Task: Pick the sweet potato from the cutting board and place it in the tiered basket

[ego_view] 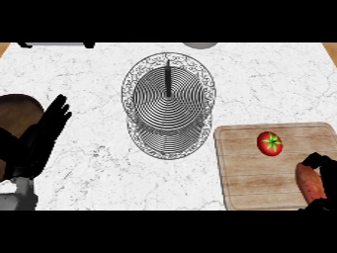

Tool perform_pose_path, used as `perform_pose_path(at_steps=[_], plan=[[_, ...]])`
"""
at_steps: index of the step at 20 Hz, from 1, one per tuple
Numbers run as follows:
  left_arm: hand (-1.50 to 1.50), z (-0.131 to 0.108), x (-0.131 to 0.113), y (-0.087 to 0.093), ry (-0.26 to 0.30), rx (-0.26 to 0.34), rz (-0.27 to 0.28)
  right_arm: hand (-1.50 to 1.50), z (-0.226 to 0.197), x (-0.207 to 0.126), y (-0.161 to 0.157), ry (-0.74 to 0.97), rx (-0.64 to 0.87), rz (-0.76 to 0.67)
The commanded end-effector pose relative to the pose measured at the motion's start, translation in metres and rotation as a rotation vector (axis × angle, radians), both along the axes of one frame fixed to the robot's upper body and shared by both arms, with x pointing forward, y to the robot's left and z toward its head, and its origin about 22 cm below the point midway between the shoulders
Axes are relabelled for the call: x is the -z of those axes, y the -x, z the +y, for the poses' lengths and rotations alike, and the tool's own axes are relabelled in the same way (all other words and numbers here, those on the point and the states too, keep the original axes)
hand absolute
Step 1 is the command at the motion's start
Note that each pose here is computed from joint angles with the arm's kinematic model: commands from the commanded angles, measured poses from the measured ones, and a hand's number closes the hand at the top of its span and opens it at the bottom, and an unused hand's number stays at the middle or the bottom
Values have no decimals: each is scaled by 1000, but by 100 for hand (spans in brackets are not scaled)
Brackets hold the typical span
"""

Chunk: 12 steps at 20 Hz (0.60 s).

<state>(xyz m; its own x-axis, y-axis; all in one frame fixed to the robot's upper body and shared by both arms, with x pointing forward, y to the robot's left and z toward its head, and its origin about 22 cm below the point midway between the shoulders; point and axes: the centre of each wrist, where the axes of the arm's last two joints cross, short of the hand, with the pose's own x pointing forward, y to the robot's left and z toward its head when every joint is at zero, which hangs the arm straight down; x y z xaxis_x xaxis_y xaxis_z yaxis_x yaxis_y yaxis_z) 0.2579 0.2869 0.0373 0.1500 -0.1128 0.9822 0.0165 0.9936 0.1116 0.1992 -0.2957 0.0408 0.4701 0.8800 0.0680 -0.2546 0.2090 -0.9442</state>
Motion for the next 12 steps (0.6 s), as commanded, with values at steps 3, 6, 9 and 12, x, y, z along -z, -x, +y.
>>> perform_pose_path(at_steps=[3, 6, 9, 12], plan=[[0, 7, -4, -5, -5, 20, -15, 150, -36, -20, -22, 89, -360, -86], [0, -6, 5, 2, 5, 4, 10, 150, -53, -37, -30, 76, -473, -256], [0, 6, 1, 3, 2, -3, 5, 150, -54, -46, -34, -30, -495, -489], [0, 6, 10, 8, -6, -10, 19, 150, -51, -73, -37, -261, -519, -667]])
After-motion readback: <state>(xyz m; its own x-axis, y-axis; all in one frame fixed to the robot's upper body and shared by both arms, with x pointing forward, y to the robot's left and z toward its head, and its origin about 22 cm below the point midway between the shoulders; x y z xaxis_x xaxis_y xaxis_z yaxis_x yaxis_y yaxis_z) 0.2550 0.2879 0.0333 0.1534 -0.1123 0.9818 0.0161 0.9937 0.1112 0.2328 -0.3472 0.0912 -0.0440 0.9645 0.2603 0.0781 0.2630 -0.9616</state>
